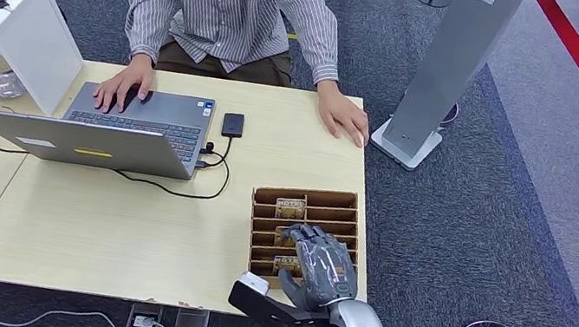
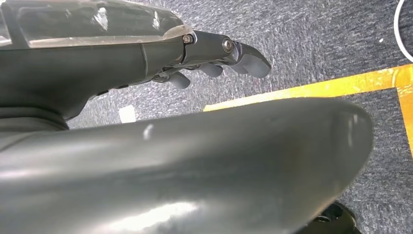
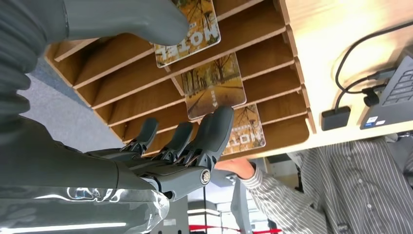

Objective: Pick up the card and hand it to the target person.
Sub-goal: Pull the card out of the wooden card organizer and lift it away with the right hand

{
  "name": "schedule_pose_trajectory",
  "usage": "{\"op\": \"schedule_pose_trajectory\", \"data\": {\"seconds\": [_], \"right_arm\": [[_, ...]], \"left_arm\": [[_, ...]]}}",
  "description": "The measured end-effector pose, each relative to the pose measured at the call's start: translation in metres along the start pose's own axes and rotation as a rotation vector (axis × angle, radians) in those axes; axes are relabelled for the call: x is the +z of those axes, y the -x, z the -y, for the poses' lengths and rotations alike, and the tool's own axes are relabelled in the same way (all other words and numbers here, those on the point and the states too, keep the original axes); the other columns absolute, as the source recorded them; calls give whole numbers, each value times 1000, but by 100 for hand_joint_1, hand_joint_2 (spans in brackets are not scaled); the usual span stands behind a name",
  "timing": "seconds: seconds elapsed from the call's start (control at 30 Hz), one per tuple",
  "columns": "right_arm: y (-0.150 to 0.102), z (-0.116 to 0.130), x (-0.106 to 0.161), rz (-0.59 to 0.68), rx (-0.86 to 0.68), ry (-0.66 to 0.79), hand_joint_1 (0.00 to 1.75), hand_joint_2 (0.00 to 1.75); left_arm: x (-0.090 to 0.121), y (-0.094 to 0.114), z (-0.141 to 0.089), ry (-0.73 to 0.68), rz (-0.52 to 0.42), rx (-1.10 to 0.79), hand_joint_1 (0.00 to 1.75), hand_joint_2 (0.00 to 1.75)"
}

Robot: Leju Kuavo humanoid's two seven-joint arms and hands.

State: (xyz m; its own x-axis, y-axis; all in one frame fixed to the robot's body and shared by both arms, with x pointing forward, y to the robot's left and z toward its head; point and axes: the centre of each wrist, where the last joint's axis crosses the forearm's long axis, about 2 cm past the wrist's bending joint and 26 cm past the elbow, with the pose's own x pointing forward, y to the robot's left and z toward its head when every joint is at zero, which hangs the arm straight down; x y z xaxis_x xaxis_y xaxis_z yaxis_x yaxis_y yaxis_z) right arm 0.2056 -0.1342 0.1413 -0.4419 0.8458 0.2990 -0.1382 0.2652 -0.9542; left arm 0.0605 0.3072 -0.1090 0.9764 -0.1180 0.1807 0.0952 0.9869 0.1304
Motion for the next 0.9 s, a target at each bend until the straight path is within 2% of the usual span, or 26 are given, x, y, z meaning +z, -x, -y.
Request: {"op": "schedule_pose_trajectory", "data": {"seconds": [0.63,0.9], "right_arm": [[5,-16,-2,-9,1,-60,79,175],[7,-19,-5,-13,4,-67,94,175]], "left_arm": [[0,0,0,3,7,-2,0,0],[0,0,0,3,7,-2,0,0]]}}
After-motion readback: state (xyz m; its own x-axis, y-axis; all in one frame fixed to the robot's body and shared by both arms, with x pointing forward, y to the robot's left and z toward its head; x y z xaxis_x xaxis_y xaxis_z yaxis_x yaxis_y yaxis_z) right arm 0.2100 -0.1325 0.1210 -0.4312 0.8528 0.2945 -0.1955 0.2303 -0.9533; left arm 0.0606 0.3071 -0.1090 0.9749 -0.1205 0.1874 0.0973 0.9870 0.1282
